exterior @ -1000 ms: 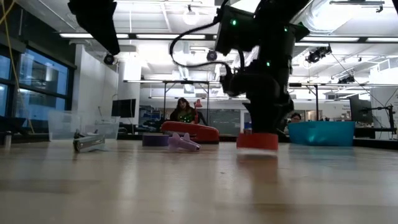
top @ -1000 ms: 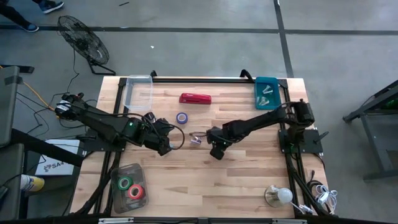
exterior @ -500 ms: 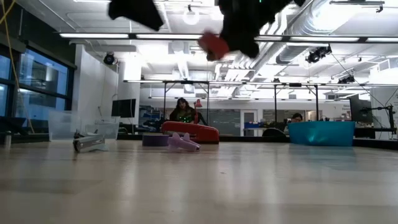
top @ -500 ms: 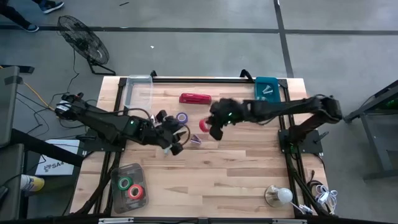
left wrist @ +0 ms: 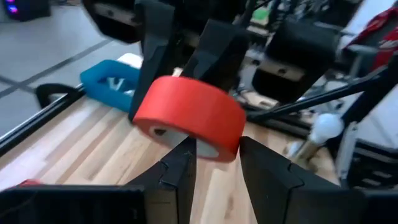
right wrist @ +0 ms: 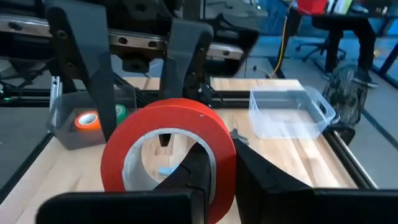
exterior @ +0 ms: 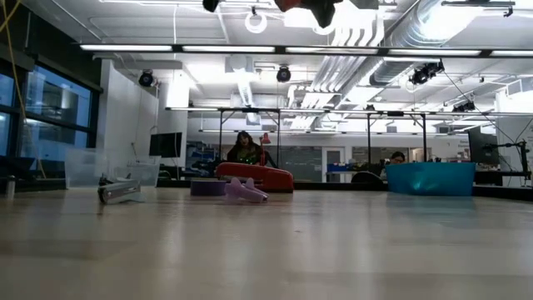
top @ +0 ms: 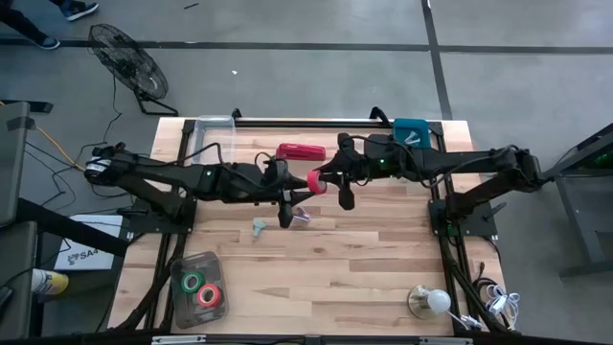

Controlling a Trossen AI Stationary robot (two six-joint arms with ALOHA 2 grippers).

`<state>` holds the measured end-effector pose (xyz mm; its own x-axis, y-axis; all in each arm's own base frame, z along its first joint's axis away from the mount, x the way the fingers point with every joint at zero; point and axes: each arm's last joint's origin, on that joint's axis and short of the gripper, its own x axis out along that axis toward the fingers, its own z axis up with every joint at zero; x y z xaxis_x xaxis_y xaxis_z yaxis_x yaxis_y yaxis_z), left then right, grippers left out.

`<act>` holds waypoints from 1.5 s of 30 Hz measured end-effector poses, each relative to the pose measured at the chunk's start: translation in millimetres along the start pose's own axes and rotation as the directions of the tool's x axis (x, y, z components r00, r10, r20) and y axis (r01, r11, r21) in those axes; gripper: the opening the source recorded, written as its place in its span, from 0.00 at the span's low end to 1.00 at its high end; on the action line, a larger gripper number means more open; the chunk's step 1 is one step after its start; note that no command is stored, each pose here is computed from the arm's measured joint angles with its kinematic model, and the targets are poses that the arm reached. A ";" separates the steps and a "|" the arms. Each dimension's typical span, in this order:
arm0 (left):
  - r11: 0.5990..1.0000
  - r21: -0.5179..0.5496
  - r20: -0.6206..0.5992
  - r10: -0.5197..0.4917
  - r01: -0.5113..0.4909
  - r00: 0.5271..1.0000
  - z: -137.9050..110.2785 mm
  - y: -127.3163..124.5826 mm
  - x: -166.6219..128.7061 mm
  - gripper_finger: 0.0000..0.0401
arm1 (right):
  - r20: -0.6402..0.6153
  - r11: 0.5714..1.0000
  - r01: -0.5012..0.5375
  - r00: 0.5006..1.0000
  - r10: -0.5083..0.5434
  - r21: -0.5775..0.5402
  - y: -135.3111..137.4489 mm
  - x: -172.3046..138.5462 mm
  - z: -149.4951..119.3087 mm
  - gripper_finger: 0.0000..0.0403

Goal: Pick and place Stapler, Stapler remover, tape
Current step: Put the red tape into the black bin

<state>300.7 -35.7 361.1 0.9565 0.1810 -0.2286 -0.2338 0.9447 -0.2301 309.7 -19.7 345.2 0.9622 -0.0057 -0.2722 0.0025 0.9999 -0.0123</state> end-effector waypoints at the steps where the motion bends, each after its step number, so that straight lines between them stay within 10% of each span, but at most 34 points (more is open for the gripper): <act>1: 1.000 -0.004 0.005 -0.011 0.011 1.000 1.1 0.6 0.4 0.30 | 0.004 1.000 -0.001 1.000 0.001 -0.005 0.0 0.0 0.4 0.08; 27: 0.993 -0.058 0.194 -0.090 0.103 0.977 20.5 -4.8 -1.4 0.29 | 0.203 0.996 0.019 0.979 0.000 -0.091 -19.8 -0.5 18.0 0.08; 45: 0.994 -0.035 0.190 -0.093 0.102 0.977 19.8 -5.6 -1.4 0.10 | 0.200 0.993 -0.006 0.979 0.029 -0.116 -19.4 3.0 16.3 0.16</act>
<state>304.1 -35.9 381.5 0.9898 0.1406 -0.0227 -0.1412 0.9480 -0.2853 317.0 -39.0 360.3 0.9969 0.0256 -0.0740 -0.0345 0.9919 -0.1226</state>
